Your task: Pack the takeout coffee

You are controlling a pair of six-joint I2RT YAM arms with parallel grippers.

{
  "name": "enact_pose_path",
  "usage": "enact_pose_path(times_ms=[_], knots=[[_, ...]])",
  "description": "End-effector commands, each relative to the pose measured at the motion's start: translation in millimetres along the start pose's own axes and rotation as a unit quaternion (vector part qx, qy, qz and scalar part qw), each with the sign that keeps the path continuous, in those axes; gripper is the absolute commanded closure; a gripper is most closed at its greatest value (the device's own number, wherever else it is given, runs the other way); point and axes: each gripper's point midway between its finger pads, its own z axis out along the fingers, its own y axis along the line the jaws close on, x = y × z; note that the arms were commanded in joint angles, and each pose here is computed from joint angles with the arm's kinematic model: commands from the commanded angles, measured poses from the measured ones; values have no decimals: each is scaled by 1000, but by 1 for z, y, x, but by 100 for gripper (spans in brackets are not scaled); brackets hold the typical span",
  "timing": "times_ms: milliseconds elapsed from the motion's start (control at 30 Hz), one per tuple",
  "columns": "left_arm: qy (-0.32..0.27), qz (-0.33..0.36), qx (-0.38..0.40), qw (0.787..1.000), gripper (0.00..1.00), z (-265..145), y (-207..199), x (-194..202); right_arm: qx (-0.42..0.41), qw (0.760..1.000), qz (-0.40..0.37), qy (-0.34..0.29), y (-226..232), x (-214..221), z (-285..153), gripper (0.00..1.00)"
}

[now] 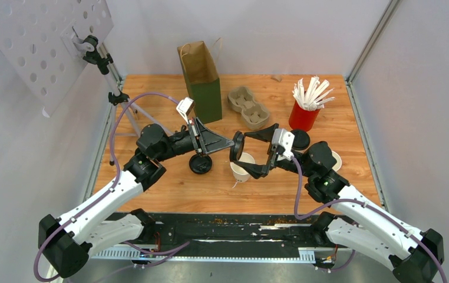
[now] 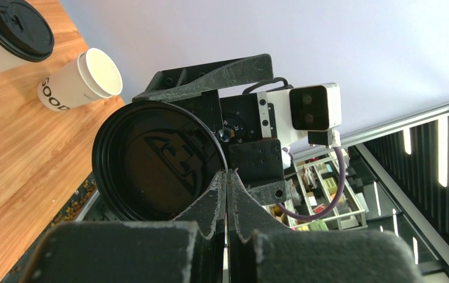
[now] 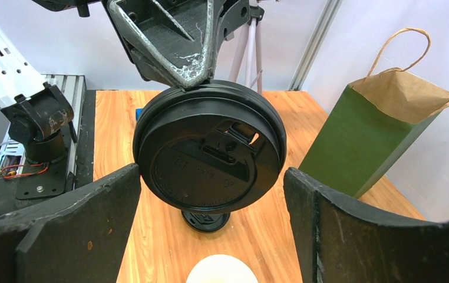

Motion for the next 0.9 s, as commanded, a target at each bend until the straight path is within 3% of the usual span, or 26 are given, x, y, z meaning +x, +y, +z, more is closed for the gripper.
enact_pose_path(times_ms=[0, 333, 533, 667, 867], knots=[[-3, 21, 27, 999, 100, 0, -19, -5, -9, 1000, -12, -26, 1, -20, 3, 11], [-4, 19, 27, 999, 100, 0, -19, -5, -9, 999, -10, -30, 2, -20, 3, 23], [-9, 22, 26, 999, 93, -1, -20, -7, -6, 1000, -8, -29, 2, -18, 1, 25], [-13, 22, 19, 999, 83, -1, -17, -8, 3, 1000, -4, -28, 0, -17, -1, 27], [-22, 42, 2, 999, 55, -4, -14, -10, 16, 1000, 18, -9, -2, -9, -3, 29]])
